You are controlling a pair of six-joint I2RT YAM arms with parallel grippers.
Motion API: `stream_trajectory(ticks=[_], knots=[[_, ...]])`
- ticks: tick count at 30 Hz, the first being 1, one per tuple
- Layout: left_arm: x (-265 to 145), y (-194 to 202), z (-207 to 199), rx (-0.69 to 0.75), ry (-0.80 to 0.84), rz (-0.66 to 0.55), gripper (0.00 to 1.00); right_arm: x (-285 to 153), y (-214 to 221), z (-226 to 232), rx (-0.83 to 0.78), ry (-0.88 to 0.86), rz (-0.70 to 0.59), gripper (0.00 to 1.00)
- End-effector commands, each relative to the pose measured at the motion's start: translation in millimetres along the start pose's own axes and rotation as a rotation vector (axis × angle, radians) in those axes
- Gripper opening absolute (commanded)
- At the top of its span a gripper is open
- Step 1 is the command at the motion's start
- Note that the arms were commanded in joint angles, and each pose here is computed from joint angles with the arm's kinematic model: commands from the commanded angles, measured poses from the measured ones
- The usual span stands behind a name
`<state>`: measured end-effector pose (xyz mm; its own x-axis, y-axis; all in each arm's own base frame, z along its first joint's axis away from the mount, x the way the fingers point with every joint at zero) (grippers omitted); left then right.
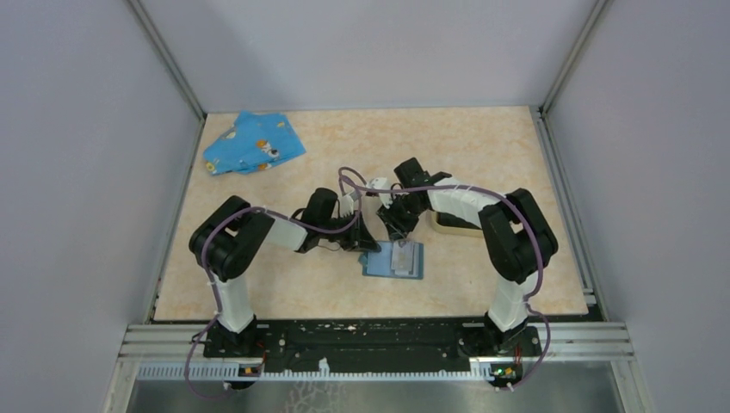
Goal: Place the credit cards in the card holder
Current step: Insert the credit card into the card holder.
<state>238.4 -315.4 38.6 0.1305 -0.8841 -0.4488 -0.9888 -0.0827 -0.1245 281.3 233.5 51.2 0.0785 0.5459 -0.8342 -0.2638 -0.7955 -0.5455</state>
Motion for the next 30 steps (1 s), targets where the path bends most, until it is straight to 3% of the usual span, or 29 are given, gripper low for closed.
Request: stream_trajectory(ticks=[1,12,23,30], knots=[[5.6,0.3,7.5,0.002,-0.019,0.006,0.19,-0.9,-5.7,8.7,-0.042,-0.096,-0.008,0.32],[7.4,6.0,20.2,-0.024,-0.040,0.009,0.17,-11.9,-3.8,34.5,-0.157,-0.214,0.018,0.14],[5.5,3.8,11.1,-0.006,-0.014,-0.003,0.18,-11.1,11.8,47.2,-0.181,-0.308,0.099,0.14],[-0.9,-3.2,-9.7,0.045,0.027,-0.029,0.21,-19.0,-0.7,49.9,-0.195,-0.341,0.032,0.16]])
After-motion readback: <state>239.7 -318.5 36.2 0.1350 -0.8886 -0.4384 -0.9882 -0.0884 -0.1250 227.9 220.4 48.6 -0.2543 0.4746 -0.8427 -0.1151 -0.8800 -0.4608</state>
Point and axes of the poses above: each gripper's point midway between its finger pads, its own x axis out along the fingers, its own z axis along the line the jaws close on, y = z × x, the point moved 2 cm from there along -x, back along the fingers, and after that the axes turned 13 degrees about -x, right-handed, at the moved point
